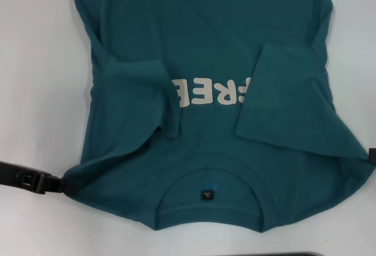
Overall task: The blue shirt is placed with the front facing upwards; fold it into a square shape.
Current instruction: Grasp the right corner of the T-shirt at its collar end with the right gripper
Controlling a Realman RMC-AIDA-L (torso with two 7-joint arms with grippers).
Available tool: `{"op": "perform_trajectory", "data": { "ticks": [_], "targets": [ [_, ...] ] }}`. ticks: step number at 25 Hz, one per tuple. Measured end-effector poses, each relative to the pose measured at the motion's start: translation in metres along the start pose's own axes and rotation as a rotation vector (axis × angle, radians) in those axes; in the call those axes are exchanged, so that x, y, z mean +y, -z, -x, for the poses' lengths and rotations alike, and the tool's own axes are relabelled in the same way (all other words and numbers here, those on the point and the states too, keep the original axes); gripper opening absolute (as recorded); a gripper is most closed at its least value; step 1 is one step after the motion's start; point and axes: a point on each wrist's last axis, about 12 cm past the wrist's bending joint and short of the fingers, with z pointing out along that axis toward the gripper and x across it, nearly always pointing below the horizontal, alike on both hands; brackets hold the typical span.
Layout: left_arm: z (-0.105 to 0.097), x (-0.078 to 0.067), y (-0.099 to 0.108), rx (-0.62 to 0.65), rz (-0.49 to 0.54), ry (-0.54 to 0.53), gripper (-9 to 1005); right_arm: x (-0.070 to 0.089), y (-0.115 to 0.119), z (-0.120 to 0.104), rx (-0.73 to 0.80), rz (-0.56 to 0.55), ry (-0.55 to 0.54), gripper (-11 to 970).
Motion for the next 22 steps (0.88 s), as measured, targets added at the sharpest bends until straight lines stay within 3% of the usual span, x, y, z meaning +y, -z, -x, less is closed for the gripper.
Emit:
{"op": "perform_trajectory", "data": {
  "ticks": [6, 13, 17, 20, 22],
  "targets": [
    [0.002, 0.000, 0.001, 0.000, 0.001, -0.004, 15, 0.000, -0.010, 0.002, 0.029, 0.010, -0.004, 877],
    [0.004, 0.000, 0.002, 0.001, 0.003, -0.011, 15, 0.001, -0.025, 0.009, 0.082, -0.005, -0.006, 752],
    [0.005, 0.000, 0.002, 0.001, 0.004, -0.013, 15, 0.000, -0.021, 0.009, 0.071, -0.015, -0.008, 664],
    [0.005, 0.000, 0.002, 0.001, 0.004, -0.013, 15, -0.001, -0.016, 0.007, 0.061, -0.019, -0.017, 413],
    [0.005, 0.000, 0.002, 0.000, 0.004, -0.013, 14, -0.002, -0.015, 0.005, 0.059, -0.019, -0.022, 314]
  ]
}}
